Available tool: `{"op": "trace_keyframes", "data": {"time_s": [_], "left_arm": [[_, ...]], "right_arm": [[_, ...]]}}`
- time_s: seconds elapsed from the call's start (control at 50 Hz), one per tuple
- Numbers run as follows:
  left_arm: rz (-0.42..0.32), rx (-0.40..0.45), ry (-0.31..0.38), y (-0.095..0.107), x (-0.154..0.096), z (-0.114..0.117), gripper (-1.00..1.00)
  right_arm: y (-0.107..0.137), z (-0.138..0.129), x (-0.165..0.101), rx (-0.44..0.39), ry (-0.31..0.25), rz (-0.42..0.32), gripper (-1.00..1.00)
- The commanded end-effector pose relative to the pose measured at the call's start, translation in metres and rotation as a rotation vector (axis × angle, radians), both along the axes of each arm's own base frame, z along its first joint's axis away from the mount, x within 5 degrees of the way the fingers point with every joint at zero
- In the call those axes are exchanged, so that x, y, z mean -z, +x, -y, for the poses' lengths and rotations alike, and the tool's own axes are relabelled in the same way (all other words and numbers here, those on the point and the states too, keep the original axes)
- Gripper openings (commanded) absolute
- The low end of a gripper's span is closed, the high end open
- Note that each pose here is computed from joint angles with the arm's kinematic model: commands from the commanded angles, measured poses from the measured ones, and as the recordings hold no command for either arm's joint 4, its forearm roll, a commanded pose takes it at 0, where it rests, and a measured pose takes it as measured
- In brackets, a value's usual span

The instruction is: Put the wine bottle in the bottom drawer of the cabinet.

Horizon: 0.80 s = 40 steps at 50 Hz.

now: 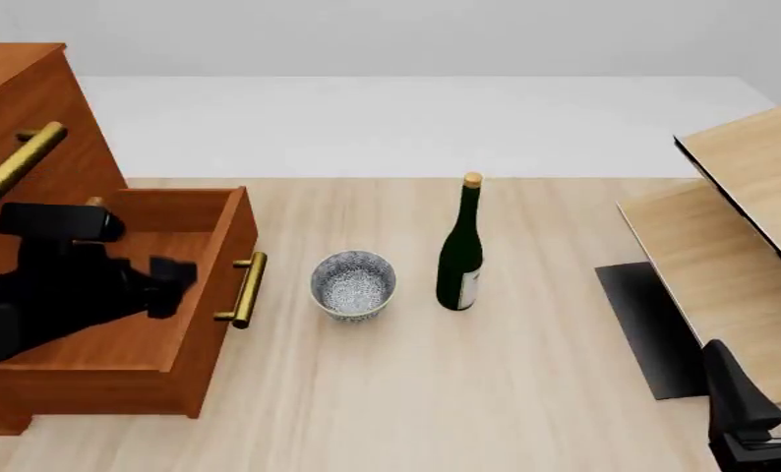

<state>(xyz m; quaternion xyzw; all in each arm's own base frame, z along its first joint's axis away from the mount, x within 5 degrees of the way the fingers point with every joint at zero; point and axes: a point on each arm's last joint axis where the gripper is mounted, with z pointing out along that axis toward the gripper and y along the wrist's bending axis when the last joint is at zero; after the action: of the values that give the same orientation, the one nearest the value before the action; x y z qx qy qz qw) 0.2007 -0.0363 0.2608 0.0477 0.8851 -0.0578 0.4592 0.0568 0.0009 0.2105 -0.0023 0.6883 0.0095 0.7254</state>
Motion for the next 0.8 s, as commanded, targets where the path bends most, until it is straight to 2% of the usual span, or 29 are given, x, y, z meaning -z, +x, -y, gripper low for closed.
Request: {"op": "trace_keyframes", "data": {"time_s": [0.02,0.8], "left_arm": [[-0.024,0.004,0.000,0.000,0.017,0.001,1.00],[-0.074,0.009,-0.004,0.006,0.049,0.006,1.00]], "right_arm": [[0.000,0.000,0.000,0.001,0.000,-0.002,1.00],[0.000,0.000,0.001,-0.002,-0.001,-0.008,1.00]]}}
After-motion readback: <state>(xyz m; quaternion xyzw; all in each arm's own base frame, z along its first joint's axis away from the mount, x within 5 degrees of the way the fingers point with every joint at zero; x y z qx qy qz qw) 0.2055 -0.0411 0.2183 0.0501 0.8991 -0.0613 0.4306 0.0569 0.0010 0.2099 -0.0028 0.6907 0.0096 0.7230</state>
